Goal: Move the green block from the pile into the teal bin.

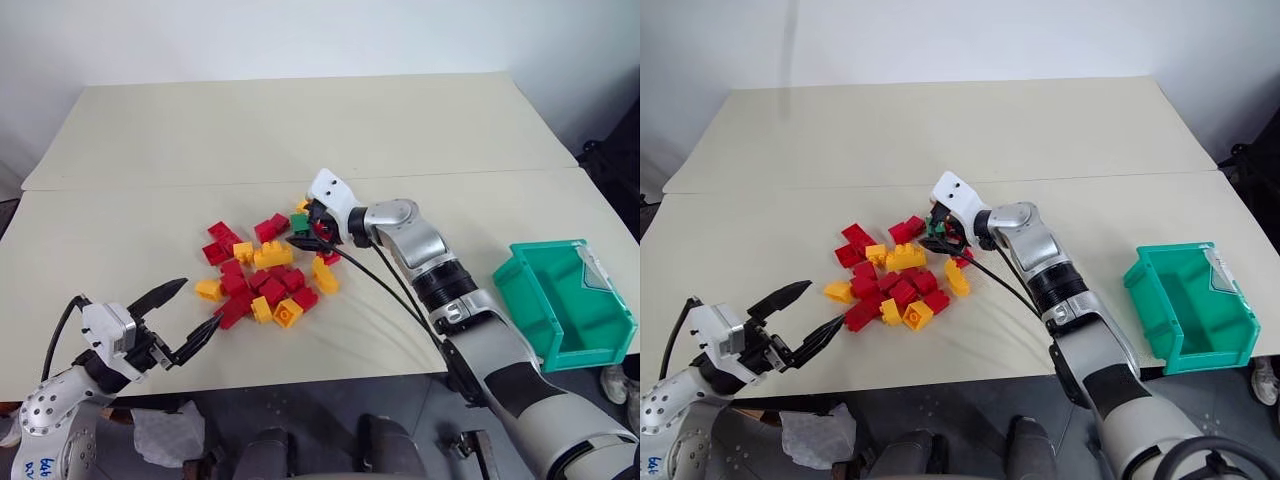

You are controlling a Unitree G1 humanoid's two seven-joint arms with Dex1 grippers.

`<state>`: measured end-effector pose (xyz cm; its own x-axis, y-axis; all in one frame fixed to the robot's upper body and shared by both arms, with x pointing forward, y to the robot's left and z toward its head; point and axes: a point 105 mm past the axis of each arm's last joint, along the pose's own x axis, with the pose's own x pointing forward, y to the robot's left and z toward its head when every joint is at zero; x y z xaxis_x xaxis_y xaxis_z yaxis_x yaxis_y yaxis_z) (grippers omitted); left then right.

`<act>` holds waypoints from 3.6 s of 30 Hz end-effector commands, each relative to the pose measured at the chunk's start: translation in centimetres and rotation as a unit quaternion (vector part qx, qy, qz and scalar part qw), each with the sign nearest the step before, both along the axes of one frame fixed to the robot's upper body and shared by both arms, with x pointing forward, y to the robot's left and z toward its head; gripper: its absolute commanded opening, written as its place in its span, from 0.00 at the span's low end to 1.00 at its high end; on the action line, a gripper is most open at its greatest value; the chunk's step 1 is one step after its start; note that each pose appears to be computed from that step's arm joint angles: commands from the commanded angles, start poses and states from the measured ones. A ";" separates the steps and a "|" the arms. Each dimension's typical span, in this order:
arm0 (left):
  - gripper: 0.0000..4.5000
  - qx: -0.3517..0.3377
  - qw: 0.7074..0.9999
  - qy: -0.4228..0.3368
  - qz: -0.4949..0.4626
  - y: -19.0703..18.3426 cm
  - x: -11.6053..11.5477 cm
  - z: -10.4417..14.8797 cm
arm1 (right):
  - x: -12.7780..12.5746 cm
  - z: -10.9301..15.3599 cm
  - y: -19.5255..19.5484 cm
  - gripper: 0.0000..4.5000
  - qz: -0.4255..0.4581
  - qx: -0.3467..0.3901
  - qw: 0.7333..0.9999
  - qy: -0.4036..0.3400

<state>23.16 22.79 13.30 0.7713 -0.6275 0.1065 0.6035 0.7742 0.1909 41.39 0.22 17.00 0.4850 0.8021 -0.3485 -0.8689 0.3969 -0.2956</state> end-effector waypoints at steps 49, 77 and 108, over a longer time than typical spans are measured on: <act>1.00 0.000 0.997 -0.051 -0.060 -2.5 1.5 3.1 | 0.1 4.1 -1.7 0.41 0.107 0.039 0.993 -0.036; 1.00 0.013 0.999 -0.018 -0.043 -0.8 1.1 1.4 | -2.3 1.9 0.2 0.99 0.070 0.017 0.997 0.040; 1.00 0.003 0.998 -0.030 -0.060 -2.2 1.8 1.7 | -0.2 4.4 -0.1 0.26 0.090 0.028 0.995 0.012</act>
<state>25.02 21.08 14.47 0.7048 -0.6955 0.1398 0.6664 0.7167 0.2056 41.23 0.30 18.41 0.3222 0.8636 -0.3877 -0.9423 0.2530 -0.2193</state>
